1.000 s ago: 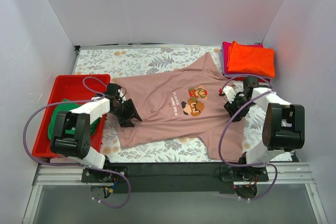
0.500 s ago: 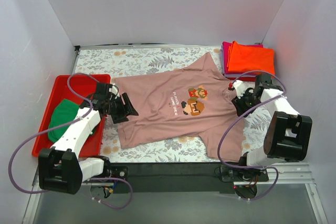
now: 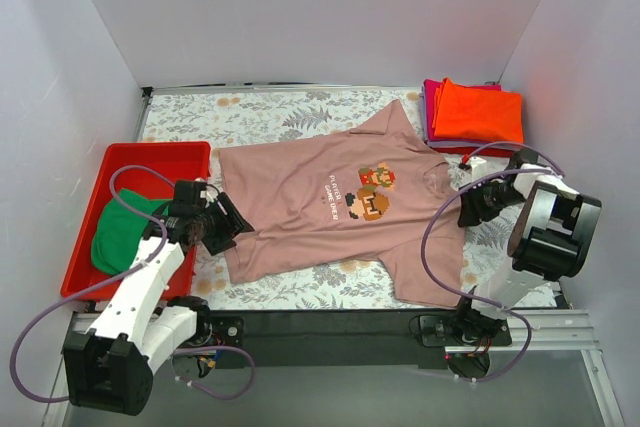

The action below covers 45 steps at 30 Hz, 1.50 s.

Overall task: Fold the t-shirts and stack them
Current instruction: Flatten the tshirt out

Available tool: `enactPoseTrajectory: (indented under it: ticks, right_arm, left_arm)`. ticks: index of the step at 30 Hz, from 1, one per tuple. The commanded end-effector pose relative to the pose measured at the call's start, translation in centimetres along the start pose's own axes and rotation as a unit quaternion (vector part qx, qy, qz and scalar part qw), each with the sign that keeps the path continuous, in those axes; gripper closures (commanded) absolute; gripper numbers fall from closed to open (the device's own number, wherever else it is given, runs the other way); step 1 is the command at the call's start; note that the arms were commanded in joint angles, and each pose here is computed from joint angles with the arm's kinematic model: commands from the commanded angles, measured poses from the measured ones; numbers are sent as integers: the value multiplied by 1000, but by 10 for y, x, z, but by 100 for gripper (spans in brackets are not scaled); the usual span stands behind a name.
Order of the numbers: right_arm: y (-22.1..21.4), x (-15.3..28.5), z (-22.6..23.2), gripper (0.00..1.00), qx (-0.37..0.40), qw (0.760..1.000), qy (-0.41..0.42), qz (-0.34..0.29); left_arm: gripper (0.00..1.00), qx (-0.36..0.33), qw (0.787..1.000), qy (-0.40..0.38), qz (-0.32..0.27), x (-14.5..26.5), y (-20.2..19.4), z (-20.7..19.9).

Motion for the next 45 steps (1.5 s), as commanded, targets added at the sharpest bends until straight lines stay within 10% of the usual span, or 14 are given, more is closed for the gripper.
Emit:
enactPoseTrajectory:
  ticks: [1,3,20,38,45]
  right_arm:
    - [-7,-11,4,66,-31,999,43,0]
    - [-8,-7,-5,98,-44,998,34,-7]
    - [-19,16,-41,99,-67,997,4,-33]
    - [-16,21,-36,99,-62,997,9,-47]
    - [-16,23,-34,99,-58,997,8,-45]
  left_arm:
    - [40,47,999,2,-10,7,-7,4]
    - [41,52,998,18,-16,6,-9,10]
    - [62,10,988,45,150,-32,-53,10]
    - [65,-24,982,144,123,-43,-75,18]
    - [81,-27,983,140,116,-46,-74,15]
Point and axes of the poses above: each gripper's point midway between its finger pads, its own x axis back along the fingers, its own z axis along the line the jaws close on, y = z × x, the point moved 8 cm from there along x, back along the fingers, and after that the axes turned 4 degrees about x, right-handed, at the moved point
